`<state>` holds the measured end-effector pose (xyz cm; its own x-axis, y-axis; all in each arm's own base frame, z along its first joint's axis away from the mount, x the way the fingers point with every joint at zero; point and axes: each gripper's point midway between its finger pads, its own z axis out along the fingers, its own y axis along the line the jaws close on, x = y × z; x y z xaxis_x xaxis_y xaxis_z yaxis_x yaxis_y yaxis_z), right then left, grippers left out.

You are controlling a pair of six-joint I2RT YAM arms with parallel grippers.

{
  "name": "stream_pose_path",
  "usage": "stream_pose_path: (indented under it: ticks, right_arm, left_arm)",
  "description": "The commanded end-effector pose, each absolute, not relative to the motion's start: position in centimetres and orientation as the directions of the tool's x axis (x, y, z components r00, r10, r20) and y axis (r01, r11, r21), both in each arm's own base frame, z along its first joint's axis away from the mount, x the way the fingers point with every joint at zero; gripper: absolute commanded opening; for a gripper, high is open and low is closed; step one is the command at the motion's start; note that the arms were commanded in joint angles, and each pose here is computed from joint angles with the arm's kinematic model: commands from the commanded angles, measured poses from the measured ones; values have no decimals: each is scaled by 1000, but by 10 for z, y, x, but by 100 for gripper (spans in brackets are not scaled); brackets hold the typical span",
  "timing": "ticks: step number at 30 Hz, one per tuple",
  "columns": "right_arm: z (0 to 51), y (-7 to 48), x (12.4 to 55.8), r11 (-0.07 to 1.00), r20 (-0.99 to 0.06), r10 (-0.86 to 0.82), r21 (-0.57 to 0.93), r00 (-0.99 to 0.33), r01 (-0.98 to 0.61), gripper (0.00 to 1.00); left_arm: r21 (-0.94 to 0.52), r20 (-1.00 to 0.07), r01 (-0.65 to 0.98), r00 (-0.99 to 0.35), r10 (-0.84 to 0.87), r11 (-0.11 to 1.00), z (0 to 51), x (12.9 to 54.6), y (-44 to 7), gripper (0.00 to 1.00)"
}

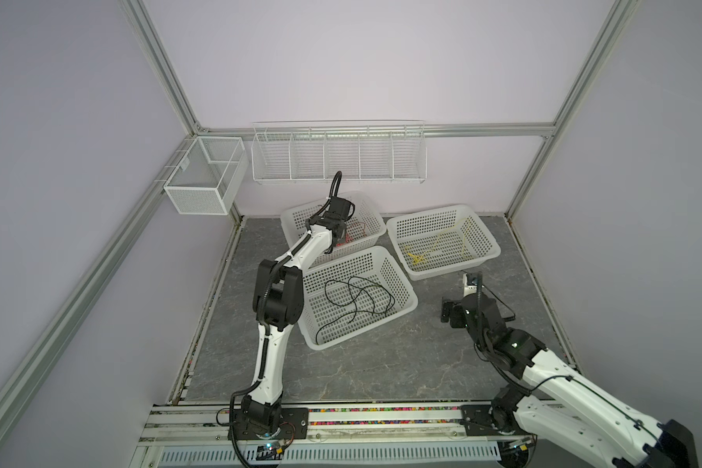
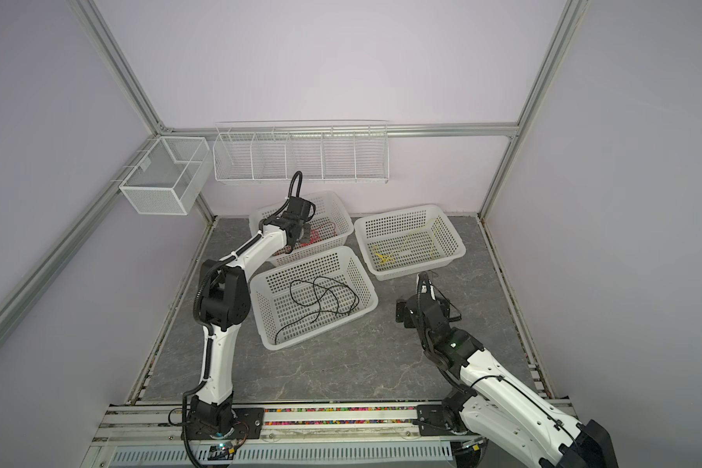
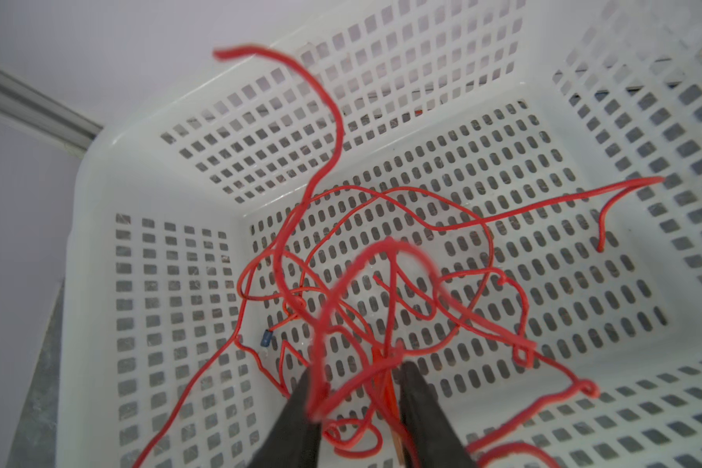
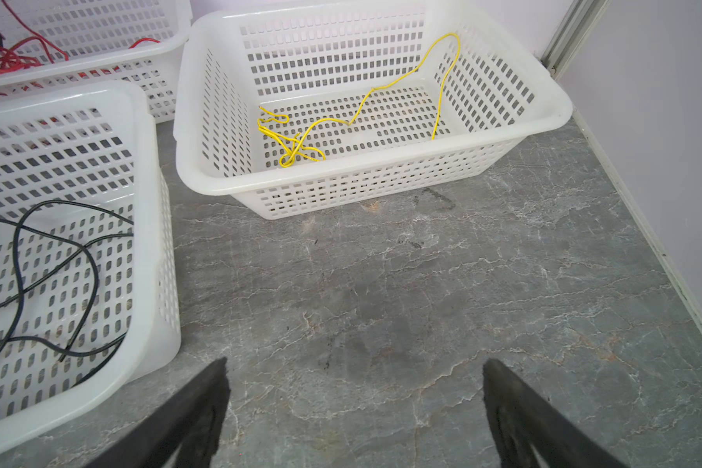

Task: Untangle the cables
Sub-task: 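Open the left gripper over the farthest basket while the right moves toward it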

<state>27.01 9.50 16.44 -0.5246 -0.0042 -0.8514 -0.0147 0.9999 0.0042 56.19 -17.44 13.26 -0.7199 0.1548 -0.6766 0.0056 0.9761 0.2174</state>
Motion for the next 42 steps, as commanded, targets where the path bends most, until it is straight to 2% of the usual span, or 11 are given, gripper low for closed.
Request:
stream_pose_path:
  ticks: [1, 5, 12, 21, 24, 26, 28, 35, 39, 42]
  right_arm:
    - [167, 96, 274, 1000, -862, 16, 20, -507, -3, 98]
    - [168, 98, 276, 1000, -861, 8, 15, -509, -9, 98]
    - [168, 103, 281, 1000, -856, -9, 4, -518, -23, 98]
    - [167, 113, 287, 999, -845, -15, 11, -534, -46, 98]
    - [167, 115, 287, 998, -842, -18, 15, -539, -57, 98]
    - [166, 115, 287, 998, -841, -20, 14, -541, -59, 98]
    - [165, 115, 286, 998, -839, -22, 12, -544, -59, 98]
    - [160, 119, 287, 997, -832, -21, 21, -554, -70, 98]
    - [163, 128, 293, 995, -836, -18, 38, -549, -89, 98]
    - [172, 140, 301, 990, -846, -23, 55, -533, -129, 98]
  left_arm:
    - [214, -711, -5, -686, 153, 977, 160, 560, -171, 45]
    - [193, -741, 8, -654, 151, 981, 181, 554, -172, 63]
    - [126, -781, 88, -605, 153, 988, 209, 533, -180, 78]
    - [85, -794, 107, -594, 132, 991, 205, 535, -185, 79]
    - [-26, -777, 129, -626, 61, 991, 200, 541, -192, 82]
    - [-148, -768, 142, -640, -23, 979, 201, 544, -194, 100]
    - [-218, -780, 167, -622, -68, 962, 207, 548, -193, 99]
    - [-297, -846, 205, -509, -157, 933, 243, 542, -189, 99]
    - [-389, -832, 275, -514, -207, 879, 255, 533, -202, 99]
    - [-420, -815, 260, -530, -235, 869, 258, 529, -201, 99]
